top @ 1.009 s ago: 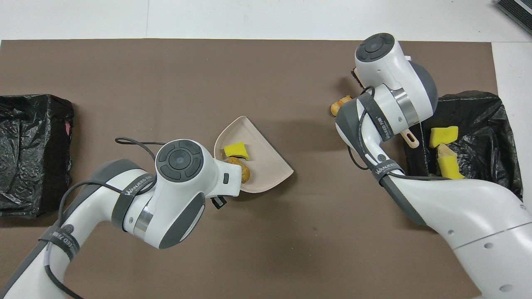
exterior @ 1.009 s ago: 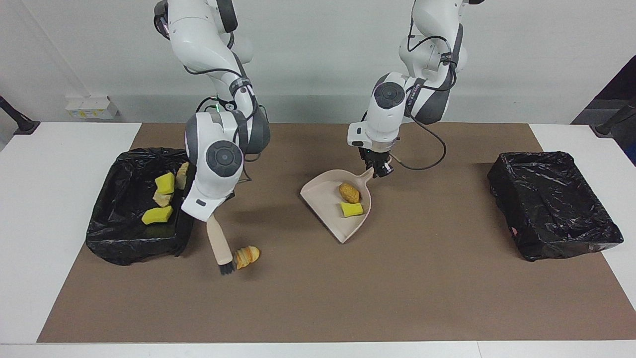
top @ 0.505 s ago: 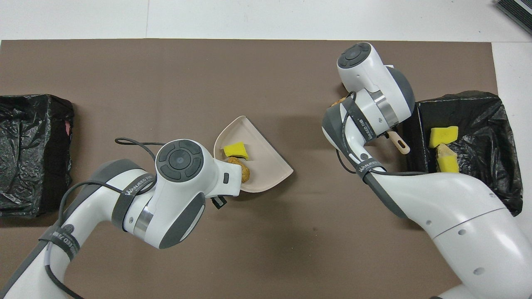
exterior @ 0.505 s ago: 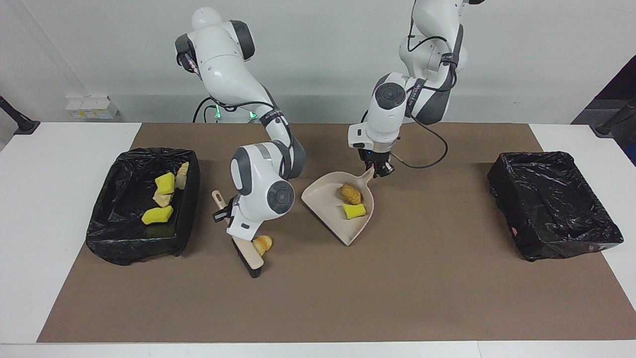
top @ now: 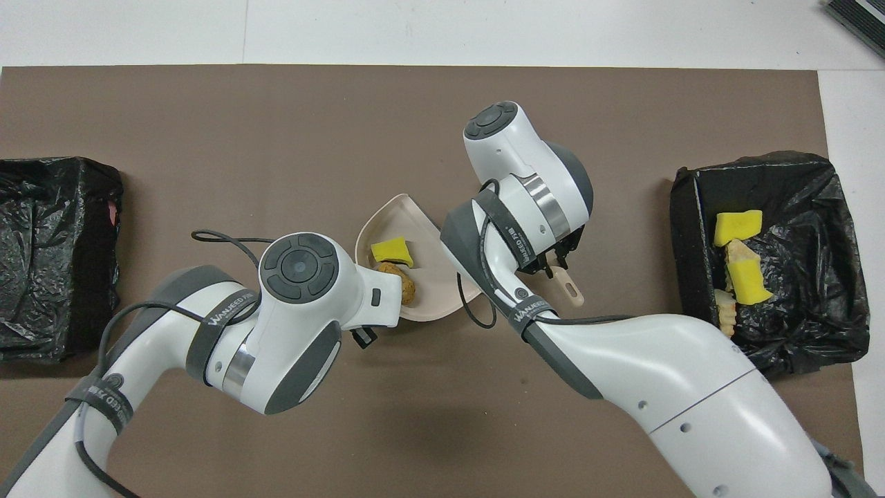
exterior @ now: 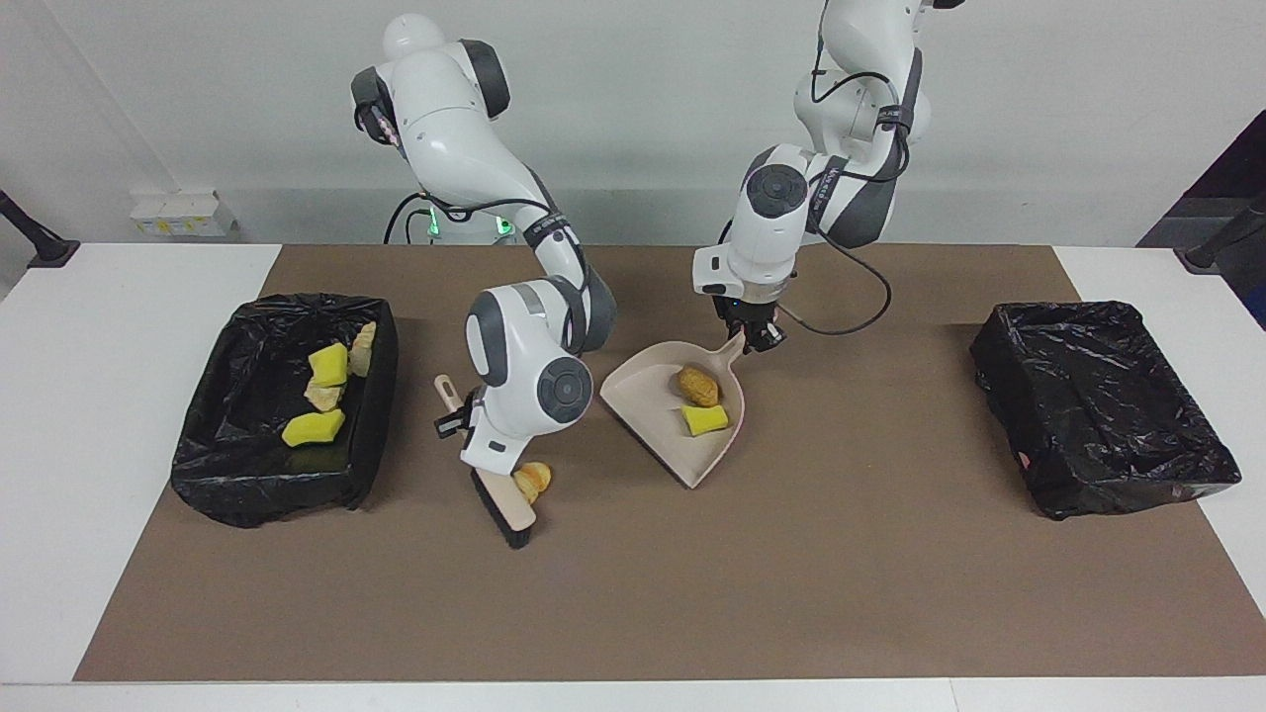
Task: Sweep and dump trash in bin
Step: 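Sweep the nuggets into the dustpan with the right gripper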
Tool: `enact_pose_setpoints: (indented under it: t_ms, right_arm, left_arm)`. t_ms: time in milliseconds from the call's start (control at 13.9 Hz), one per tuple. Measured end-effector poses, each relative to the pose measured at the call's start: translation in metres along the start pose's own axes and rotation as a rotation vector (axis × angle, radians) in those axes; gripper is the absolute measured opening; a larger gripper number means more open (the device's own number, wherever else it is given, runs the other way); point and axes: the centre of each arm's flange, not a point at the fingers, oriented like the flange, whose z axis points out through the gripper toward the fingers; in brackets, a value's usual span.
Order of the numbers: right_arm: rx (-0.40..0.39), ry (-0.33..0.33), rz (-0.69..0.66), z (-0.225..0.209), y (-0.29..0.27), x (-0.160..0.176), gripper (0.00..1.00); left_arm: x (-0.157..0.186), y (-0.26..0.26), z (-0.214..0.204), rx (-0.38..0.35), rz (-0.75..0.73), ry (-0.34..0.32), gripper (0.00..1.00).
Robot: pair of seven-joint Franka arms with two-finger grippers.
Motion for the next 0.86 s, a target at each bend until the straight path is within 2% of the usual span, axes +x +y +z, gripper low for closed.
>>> enact_pose_setpoints:
  t_ms: [288, 432, 649, 865]
  right_arm:
    - [0.093, 0.001, -0.021, -0.007, -0.032, -0.004, 0.25]
    - [0.116, -0.002, -0.035, -0.014, -0.047, -0.011, 0.25]
    - [0.193, -0.010, -0.117, -0.031, -0.062, -0.036, 0.25]
    - [0.207, -0.001, -0.142, -0.055, -0.055, -0.070, 0.25]
  left_arm:
    - [0.000, 0.000, 0.001, 0.000, 0.000, -0.001, 0.32]
    - [-0.001, 0.000, 0.002, -0.001, -0.001, -0.003, 0.32]
    - [-0.001, 0.000, 0.001, -0.001, -0.001, -0.003, 0.32]
    - [-0.001, 0.000, 0.001, -0.001, -0.001, -0.003, 0.32]
